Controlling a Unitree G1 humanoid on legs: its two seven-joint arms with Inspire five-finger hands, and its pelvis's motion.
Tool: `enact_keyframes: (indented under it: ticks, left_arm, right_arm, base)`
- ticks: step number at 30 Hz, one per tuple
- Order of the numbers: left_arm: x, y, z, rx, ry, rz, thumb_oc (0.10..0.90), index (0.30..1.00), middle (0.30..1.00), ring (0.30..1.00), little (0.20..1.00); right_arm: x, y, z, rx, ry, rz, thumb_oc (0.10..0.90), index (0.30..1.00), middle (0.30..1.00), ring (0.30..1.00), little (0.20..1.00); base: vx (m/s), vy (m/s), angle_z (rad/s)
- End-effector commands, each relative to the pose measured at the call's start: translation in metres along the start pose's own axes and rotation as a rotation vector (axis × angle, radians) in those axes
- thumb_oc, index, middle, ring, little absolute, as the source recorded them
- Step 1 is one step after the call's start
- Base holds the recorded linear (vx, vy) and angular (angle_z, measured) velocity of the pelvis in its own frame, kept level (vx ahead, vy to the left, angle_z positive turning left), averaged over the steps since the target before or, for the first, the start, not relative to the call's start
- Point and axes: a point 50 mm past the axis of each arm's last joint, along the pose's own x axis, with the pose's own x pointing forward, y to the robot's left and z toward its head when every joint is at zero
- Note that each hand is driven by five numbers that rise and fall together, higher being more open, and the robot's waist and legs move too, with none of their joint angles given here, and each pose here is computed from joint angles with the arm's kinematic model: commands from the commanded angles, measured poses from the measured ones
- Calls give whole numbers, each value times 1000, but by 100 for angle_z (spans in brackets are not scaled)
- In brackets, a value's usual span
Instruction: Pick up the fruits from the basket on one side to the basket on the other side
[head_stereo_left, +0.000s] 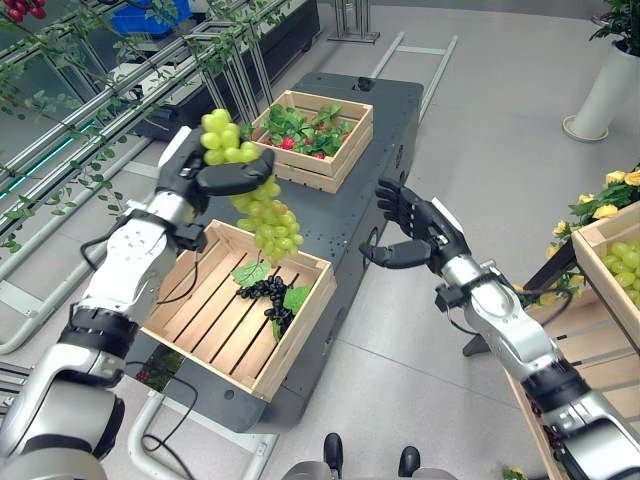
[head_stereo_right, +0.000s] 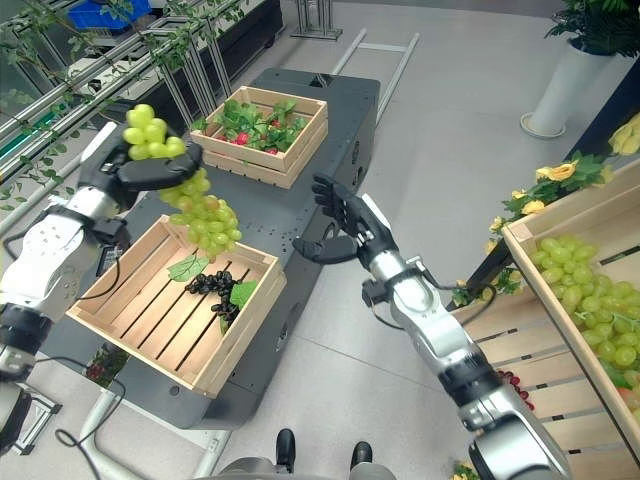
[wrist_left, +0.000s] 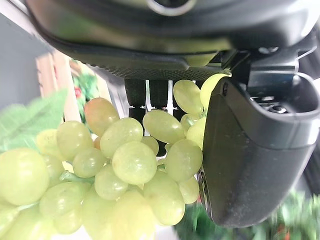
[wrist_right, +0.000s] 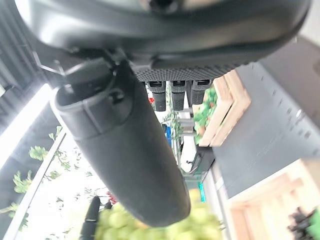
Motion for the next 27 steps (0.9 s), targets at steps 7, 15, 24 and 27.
enact_keyframes:
  ticks: [7, 15, 24, 27]
  left_arm:
    - [51, -7, 109, 67, -308, -58, 400, 300, 300, 300, 300]
    - [67, -40, 127, 28, -338, -146, 400, 300, 300, 300, 300]
    - [75, -68, 132, -40, -359, -219, 400, 300, 300, 300, 300]
    - [75, -76, 128, -53, -346, -248, 400, 300, 300, 300, 300]
  right_arm:
    - [38, 44, 20, 317, -42, 173, 800, 900, 900, 900, 900]
    - [51, 69, 19, 426, 20, 239, 800, 900, 900, 900, 900]
    - [61, 86, 29, 452, -5, 258, 800, 900, 900, 900, 900]
    - [66, 89, 45, 455, -67, 235, 800, 900, 900, 900, 900]
  base:
    - [35, -66, 5]
    - [15, -40, 1]
    - [0, 0, 0]
    - [0, 0, 0]
